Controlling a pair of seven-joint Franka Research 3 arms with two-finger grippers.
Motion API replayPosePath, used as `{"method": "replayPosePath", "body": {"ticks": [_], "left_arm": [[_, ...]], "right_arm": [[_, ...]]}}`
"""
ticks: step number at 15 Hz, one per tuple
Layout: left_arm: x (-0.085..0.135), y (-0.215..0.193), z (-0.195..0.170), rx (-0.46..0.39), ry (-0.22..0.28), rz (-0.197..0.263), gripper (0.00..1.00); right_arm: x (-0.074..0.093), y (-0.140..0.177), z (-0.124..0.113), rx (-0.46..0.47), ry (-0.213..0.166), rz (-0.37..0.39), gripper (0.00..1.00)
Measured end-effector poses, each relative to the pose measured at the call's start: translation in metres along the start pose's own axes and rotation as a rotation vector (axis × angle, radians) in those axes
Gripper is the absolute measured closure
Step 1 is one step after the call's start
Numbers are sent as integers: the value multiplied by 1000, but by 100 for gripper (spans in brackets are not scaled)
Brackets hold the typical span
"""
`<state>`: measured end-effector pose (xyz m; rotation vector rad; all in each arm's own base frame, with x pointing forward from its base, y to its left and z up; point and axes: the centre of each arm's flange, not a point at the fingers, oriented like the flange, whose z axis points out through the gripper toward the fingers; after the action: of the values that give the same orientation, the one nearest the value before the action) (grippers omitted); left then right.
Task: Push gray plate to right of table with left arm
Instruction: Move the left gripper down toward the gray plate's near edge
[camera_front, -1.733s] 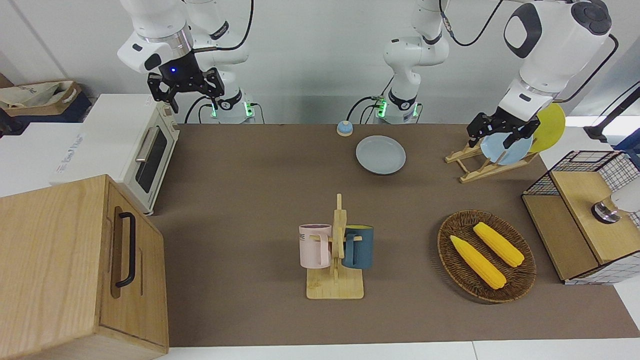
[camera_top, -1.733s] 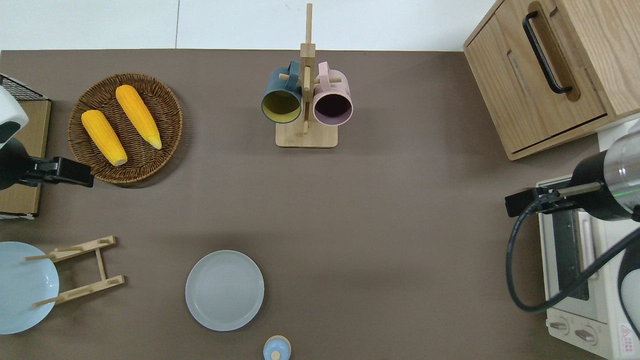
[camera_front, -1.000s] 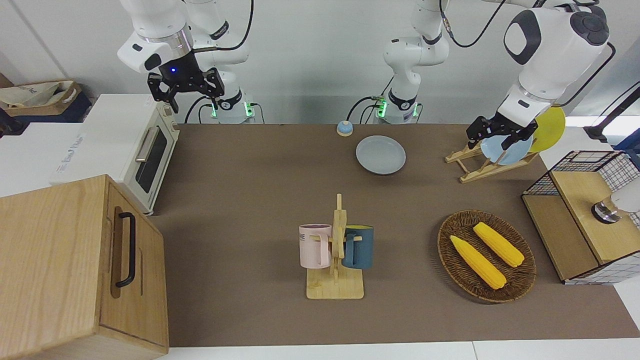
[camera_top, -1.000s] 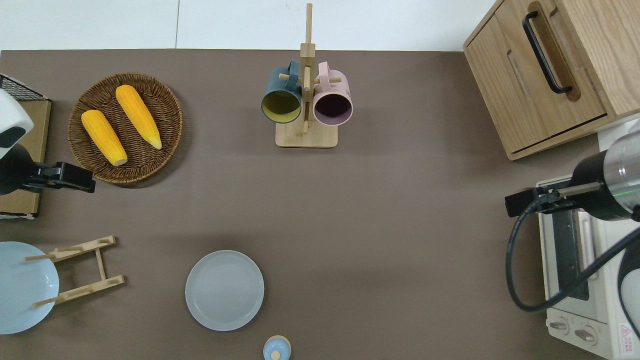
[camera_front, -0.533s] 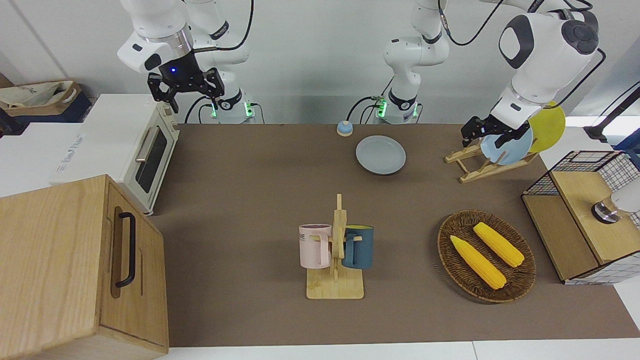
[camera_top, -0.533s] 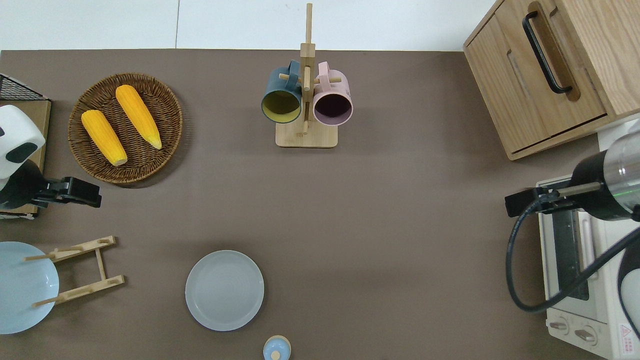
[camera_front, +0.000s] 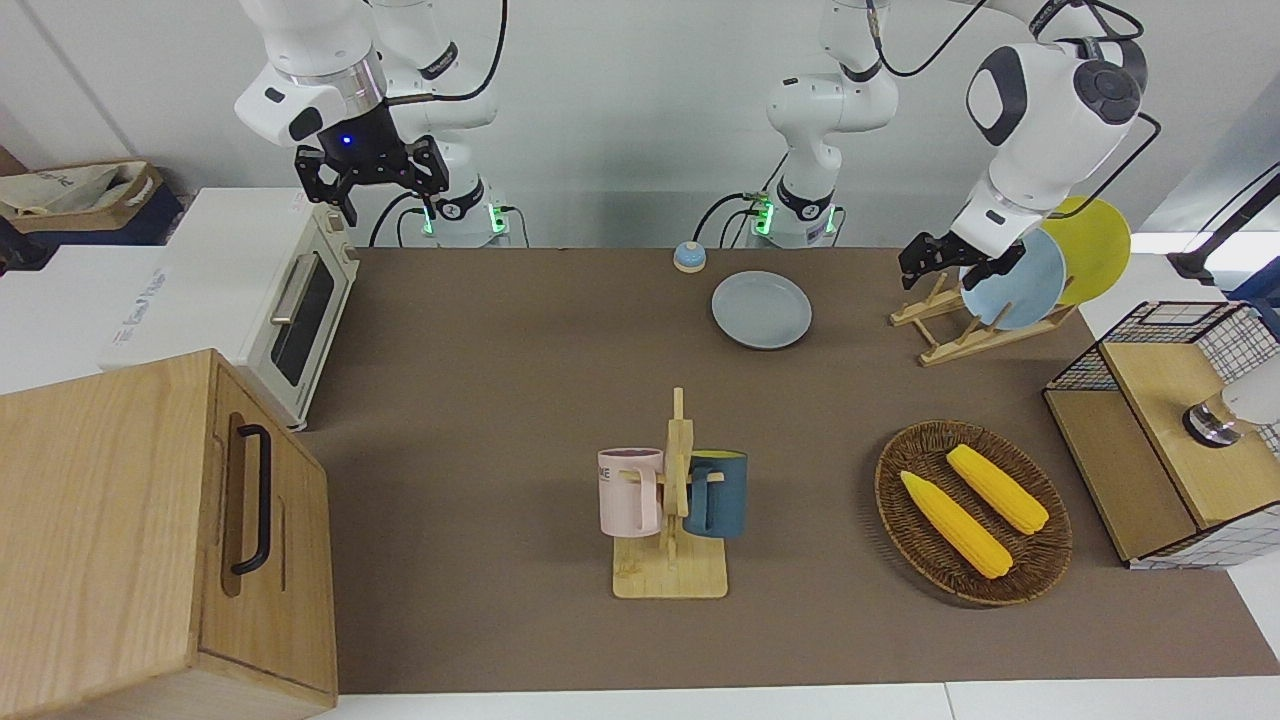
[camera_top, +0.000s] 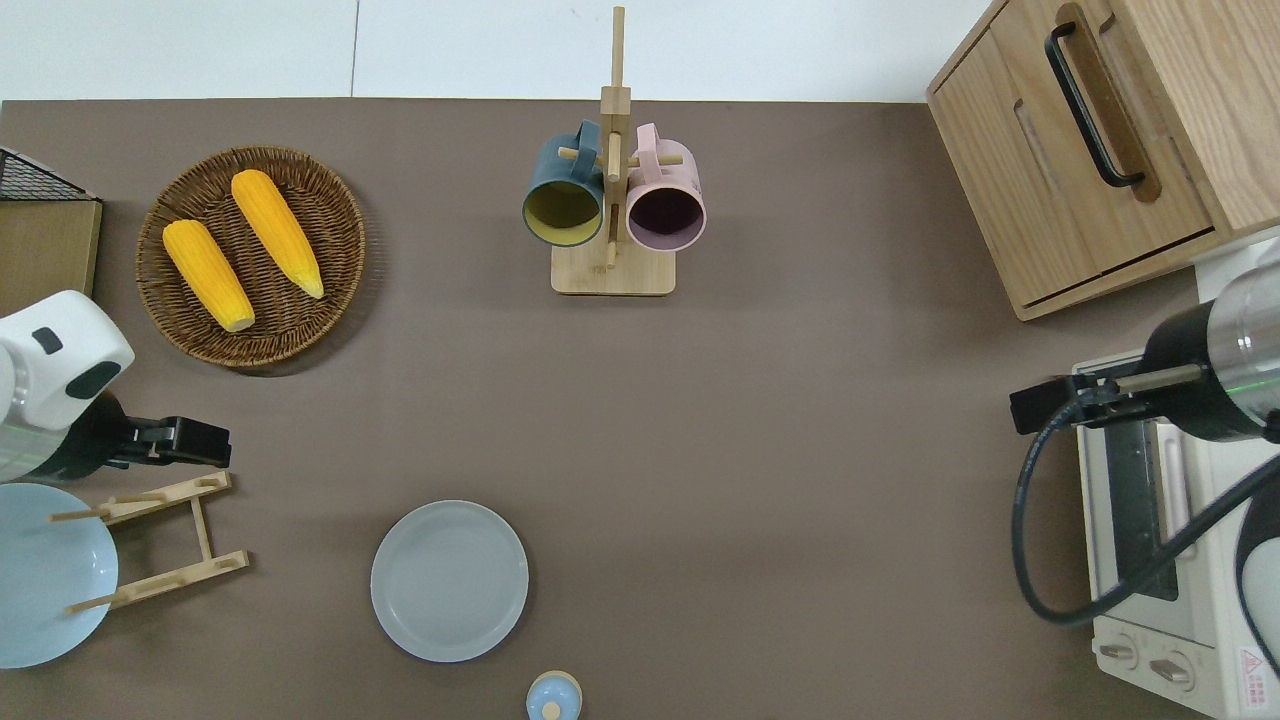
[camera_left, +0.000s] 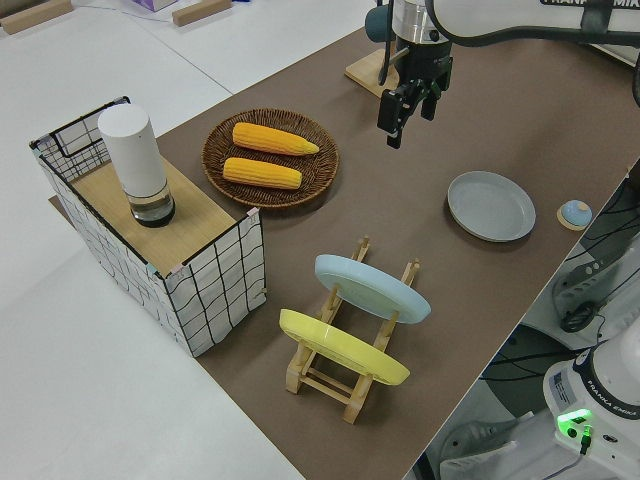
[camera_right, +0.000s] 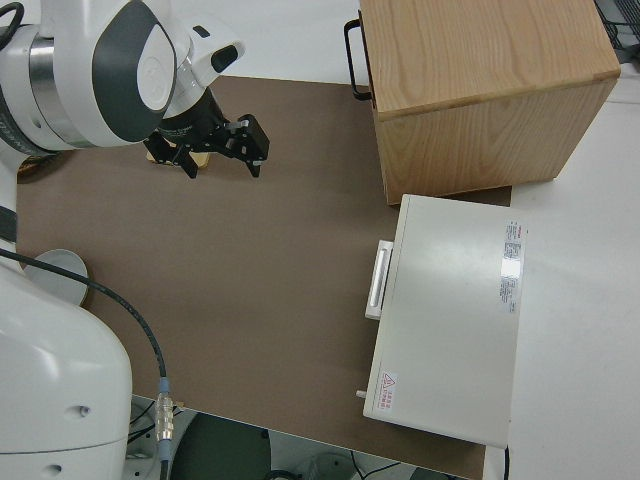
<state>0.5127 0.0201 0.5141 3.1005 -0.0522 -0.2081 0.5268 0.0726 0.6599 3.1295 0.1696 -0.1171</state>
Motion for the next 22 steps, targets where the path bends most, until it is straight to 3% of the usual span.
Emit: {"method": "replayPosePath", "body": {"ticks": [4,11,16,22], "left_arm": [[-21,14,25,2,8,-46,0],[-57,36,77,12,56,-73,0],[-84,59,110,15,68,-86,0],[-100,71,133,25,78,-79,0]], "right_arm": [[0,0,0,0,0,0,1],[0,0,0,0,0,0,1],[0,0,0,0,0,0,1],[0,0,0,0,0,0,1]]}}
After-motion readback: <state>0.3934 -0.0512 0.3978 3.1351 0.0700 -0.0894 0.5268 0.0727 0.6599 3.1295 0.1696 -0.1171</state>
